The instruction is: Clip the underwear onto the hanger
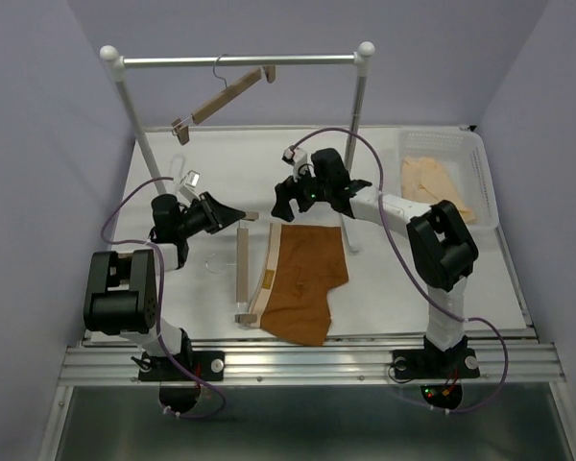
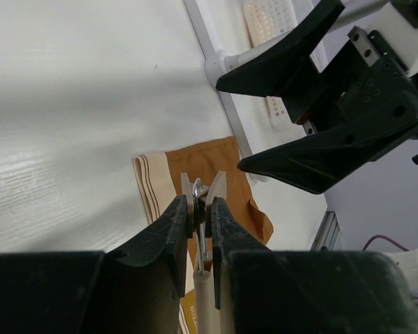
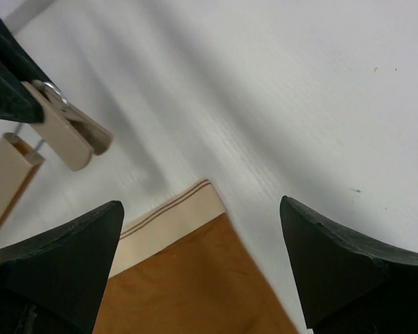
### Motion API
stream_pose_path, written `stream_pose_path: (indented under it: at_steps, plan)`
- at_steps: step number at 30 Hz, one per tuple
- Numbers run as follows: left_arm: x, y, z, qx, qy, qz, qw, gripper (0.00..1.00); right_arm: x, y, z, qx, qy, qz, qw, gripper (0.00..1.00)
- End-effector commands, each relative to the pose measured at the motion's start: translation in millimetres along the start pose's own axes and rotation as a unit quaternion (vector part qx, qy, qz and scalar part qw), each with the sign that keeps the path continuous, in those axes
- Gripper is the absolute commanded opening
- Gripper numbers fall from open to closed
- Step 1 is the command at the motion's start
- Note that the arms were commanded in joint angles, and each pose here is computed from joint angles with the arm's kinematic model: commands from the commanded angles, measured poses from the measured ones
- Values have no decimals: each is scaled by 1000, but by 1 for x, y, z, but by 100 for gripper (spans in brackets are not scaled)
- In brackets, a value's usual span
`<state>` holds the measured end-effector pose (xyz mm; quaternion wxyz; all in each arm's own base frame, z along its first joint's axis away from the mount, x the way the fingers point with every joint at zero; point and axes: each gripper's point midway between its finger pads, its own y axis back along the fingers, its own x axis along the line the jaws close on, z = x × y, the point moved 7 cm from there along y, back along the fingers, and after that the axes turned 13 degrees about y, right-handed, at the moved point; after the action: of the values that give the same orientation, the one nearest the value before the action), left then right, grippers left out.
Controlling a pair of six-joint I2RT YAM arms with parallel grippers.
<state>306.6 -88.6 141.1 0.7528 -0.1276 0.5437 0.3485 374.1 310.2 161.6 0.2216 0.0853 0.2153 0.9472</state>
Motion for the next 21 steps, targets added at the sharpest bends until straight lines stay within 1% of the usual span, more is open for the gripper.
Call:
stream_pose_path:
  at_steps: [1, 2, 3, 5, 6, 8, 11, 17, 20, 21]
  plan:
    - [-9, -5, 13, 7, -38, -24, 999, 0, -10, -9, -32, 82, 54, 6, 995, 100]
    - [-9, -5, 13, 9, -38, -25, 999, 0, -12, -9, -35, 90, 66, 7, 994, 98]
    - [-9, -6, 15, 10, -38, -27, 999, 0, -14, -12, -40, 99, 65, 8, 993, 94]
    - [-8, -7, 14, 14, -37, -27, 999, 0, -15, -15, -39, 107, 75, 20, 991, 89]
    - [-8, -8, 15, 14, -37, -27, 999, 0, -16, -19, -46, 115, 75, 26, 990, 85]
    - [-6, -9, 15, 15, -35, -27, 999, 0, -15, -23, -47, 114, 82, 39, 989, 80]
    - [-3, -10, 15, 19, -31, -24, 999, 0, -15, -28, -58, 127, 91, 60, 986, 80]
    - [0, -11, 14, 23, -28, -24, 999, 0, -18, -35, -69, 138, 101, 68, 983, 77]
    - [2, -12, 13, 21, -24, -21, 999, 0, -17, -40, -73, 147, 119, 65, 980, 78]
    - [2, -12, 14, 20, -21, -20, 999, 0, -13, -43, -75, 151, 123, 65, 979, 75]
